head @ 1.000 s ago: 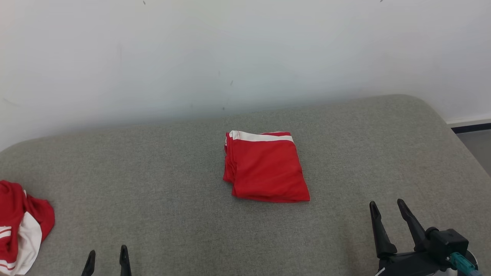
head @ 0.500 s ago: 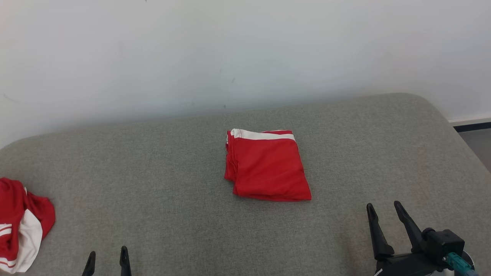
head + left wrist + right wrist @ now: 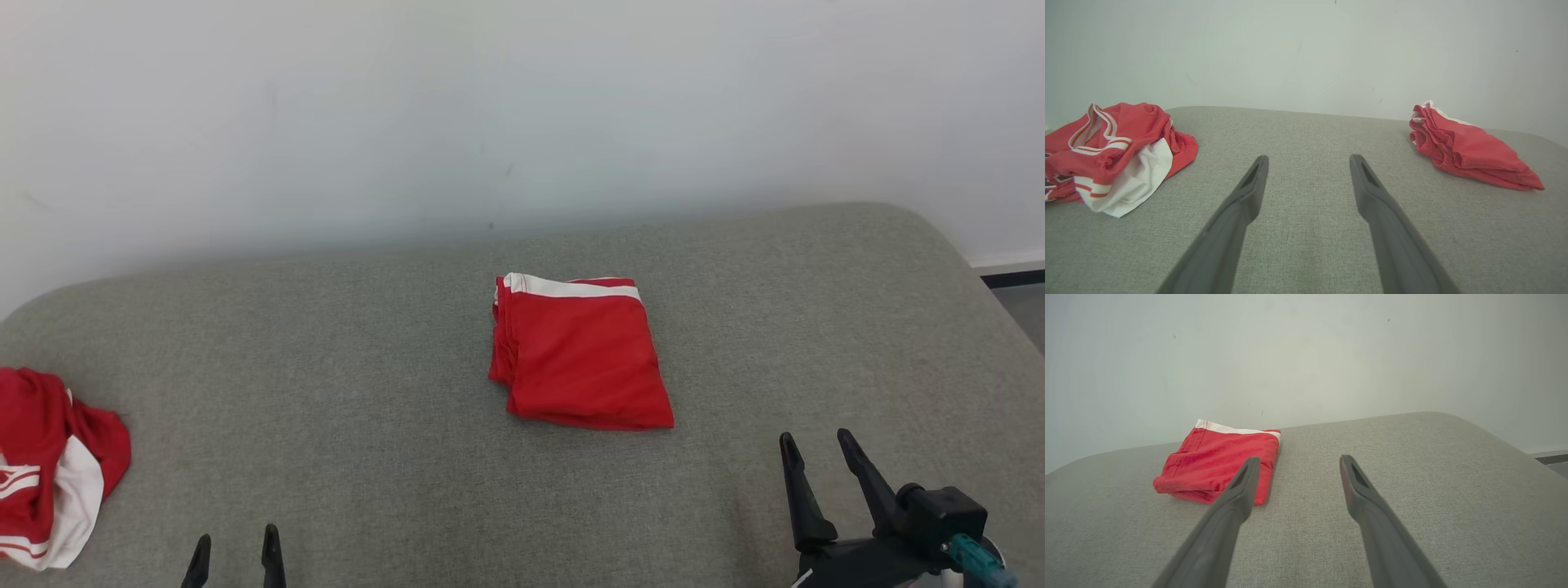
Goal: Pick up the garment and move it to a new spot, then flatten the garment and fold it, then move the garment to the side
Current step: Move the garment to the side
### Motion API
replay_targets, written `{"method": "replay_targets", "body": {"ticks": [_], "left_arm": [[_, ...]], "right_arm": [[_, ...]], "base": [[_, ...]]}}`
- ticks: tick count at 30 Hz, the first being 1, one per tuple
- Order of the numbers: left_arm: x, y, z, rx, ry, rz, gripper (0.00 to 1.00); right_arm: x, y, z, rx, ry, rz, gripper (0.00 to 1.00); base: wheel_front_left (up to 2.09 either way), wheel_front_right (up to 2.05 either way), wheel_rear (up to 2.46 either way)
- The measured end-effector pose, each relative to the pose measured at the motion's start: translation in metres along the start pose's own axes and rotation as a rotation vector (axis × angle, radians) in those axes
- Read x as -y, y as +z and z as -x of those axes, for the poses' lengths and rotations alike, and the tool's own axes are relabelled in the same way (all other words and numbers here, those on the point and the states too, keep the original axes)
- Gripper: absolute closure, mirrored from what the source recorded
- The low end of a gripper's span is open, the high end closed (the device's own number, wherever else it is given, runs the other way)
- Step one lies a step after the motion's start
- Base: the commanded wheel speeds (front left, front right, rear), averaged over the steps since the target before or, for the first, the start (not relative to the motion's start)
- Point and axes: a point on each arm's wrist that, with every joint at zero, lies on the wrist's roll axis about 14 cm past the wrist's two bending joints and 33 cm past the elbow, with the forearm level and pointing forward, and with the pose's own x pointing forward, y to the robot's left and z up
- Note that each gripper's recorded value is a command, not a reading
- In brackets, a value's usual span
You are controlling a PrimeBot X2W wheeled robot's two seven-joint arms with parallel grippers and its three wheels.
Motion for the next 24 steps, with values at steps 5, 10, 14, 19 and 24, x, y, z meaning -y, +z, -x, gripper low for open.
{"method": "replay_targets", "body": {"ticks": [5,10,14,19,24], "left_arm": [[-0.001,0.0,0.002,-0.001,0.004,0.001,0.0],[-0.002,-0.003,0.004,-0.007,0.008,0.005,0.0],[-0.001,-0.005,0.006,-0.014,0.009,0.009,0.0],[-0.002,0.001,0.003,0.004,0.014,0.011,0.0],[-0.01,0.004,0.001,0.015,0.04,0.009,0.0]], "right_arm": [[-0.005,-0.006,-0.01,-0.057,0.014,-0.03,0.0],[-0.008,-0.008,-0.035,-0.199,0.037,-0.044,0.0],[-0.018,-0.011,-0.057,-0.356,0.08,-0.071,0.0],[-0.016,-0.01,-0.084,-0.497,0.09,-0.073,0.0],[-0.017,-0.018,-0.111,-0.609,0.079,-0.106,0.0]], "base": [[0.0,0.0,0.0],[0.0,0.0,0.0],[0.0,0.0,0.0],[0.0,0.0,0.0],[0.0,0.0,0.0]]}}
